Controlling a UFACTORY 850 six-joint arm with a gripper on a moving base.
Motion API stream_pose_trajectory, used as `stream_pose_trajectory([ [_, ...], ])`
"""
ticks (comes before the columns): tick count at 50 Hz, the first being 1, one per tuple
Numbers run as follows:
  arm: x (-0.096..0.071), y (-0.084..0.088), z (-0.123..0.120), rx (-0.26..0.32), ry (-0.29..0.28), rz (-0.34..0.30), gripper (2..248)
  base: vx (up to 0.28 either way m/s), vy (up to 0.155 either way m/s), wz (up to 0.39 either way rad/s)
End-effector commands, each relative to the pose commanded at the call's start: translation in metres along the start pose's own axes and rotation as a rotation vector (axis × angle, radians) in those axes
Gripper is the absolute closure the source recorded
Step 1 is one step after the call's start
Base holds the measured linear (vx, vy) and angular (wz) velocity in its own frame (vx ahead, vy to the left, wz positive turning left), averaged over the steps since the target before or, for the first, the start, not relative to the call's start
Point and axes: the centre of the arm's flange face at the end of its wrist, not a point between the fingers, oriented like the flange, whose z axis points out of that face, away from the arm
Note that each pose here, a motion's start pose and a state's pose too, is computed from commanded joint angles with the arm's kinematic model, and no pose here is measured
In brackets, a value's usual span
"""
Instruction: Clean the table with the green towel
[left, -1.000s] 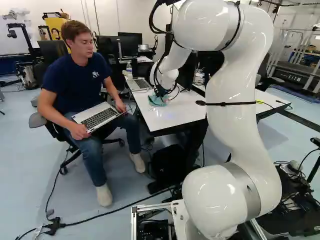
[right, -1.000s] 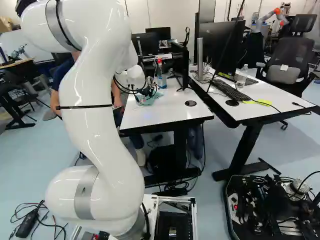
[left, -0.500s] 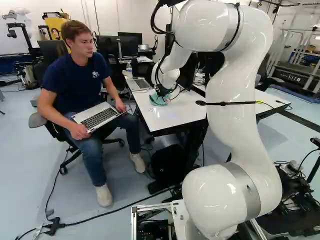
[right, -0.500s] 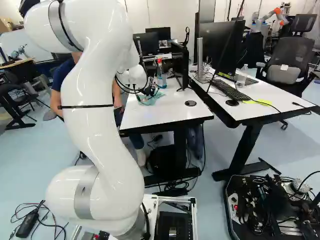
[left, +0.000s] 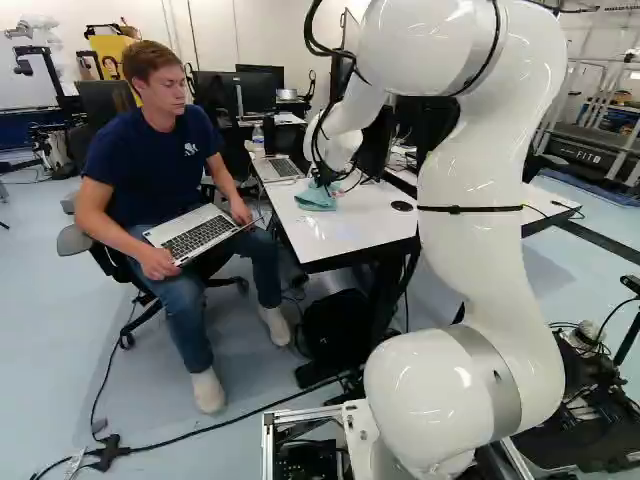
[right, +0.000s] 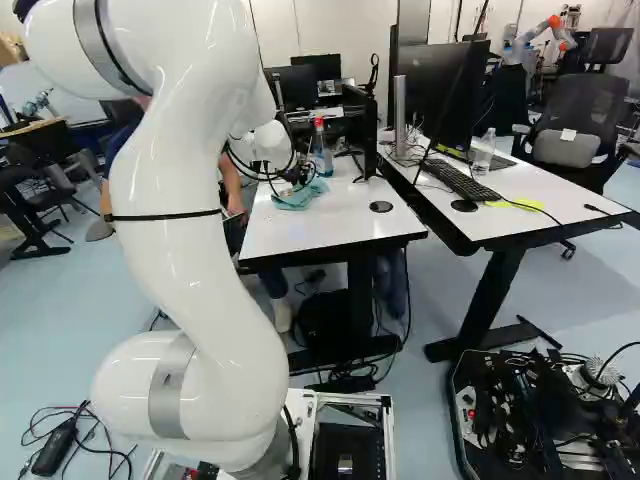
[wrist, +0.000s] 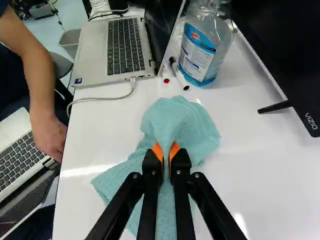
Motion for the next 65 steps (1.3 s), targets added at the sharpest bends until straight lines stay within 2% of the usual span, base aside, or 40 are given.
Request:
stream_pose_trajectory([
  [12,-0.005,-0.001,-0.009,0.001,-0.004,-0.001,215,0.0,0.0,0.0],
  [42,-0.035,-0.003,-0.045,0.003,-0.029,-0.003,215,0.0,0.0,0.0],
  [65,-0.058,0.006,-0.072,-0.008,-0.044,0.008,215,0.0,0.0,0.0],
])
